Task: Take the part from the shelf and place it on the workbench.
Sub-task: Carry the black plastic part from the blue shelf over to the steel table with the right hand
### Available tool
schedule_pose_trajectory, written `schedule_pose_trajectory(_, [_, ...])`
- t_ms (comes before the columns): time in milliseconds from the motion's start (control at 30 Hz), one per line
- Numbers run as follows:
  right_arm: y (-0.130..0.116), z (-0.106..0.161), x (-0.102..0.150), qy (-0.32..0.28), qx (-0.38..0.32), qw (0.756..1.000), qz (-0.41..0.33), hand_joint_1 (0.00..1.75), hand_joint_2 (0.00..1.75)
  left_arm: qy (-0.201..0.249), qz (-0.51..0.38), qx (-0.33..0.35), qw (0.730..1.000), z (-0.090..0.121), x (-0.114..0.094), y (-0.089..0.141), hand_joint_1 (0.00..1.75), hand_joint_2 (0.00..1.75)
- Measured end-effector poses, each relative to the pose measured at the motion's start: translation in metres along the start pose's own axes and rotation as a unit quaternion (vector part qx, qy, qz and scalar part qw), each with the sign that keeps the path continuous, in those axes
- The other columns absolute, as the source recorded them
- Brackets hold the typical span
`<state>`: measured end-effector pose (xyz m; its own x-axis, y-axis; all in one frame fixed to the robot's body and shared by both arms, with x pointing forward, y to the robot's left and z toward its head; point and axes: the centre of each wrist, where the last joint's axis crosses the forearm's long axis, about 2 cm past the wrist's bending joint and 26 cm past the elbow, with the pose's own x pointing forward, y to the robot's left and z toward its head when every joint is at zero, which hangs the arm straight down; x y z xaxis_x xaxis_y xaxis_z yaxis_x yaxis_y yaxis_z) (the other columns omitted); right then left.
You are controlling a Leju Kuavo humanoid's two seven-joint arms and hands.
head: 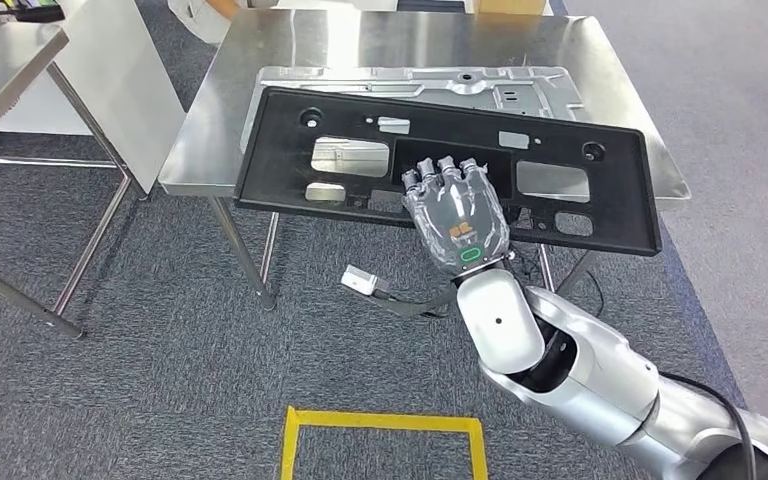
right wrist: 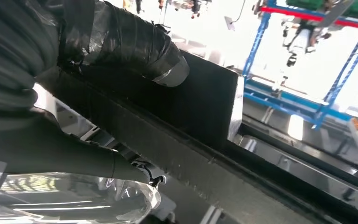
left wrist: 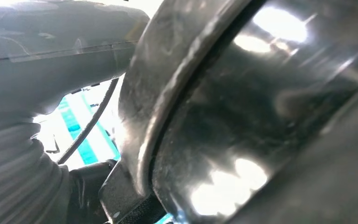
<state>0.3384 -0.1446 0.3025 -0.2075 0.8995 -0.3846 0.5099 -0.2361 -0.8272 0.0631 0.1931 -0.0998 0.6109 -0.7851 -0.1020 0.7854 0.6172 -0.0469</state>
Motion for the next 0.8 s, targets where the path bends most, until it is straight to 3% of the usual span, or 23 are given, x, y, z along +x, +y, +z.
schedule_pose_trajectory(233, [0.003, 0.006, 0.000, 0.003, 0.023, 1.000, 0.004, 1.75, 1.75, 0.008, 0.000, -0.004, 1.000, -0.001, -0.001, -0.005, 0.00, 1.75])
schedule_pose_trajectory(533, [0.003, 0.047, -0.037, 0.025, 0.069, 0.997, 0.010, 1.75, 1.75, -0.001, 0.001, 0.000, 1.000, 0.000, 0.001, -0.001, 0.00, 1.75])
schedule_pose_trajectory(800, [0.003, 0.058, -0.053, 0.032, 0.072, 0.997, 0.022, 1.75, 1.75, -0.009, 0.002, 0.004, 1.000, -0.001, -0.002, -0.001, 0.00, 1.75])
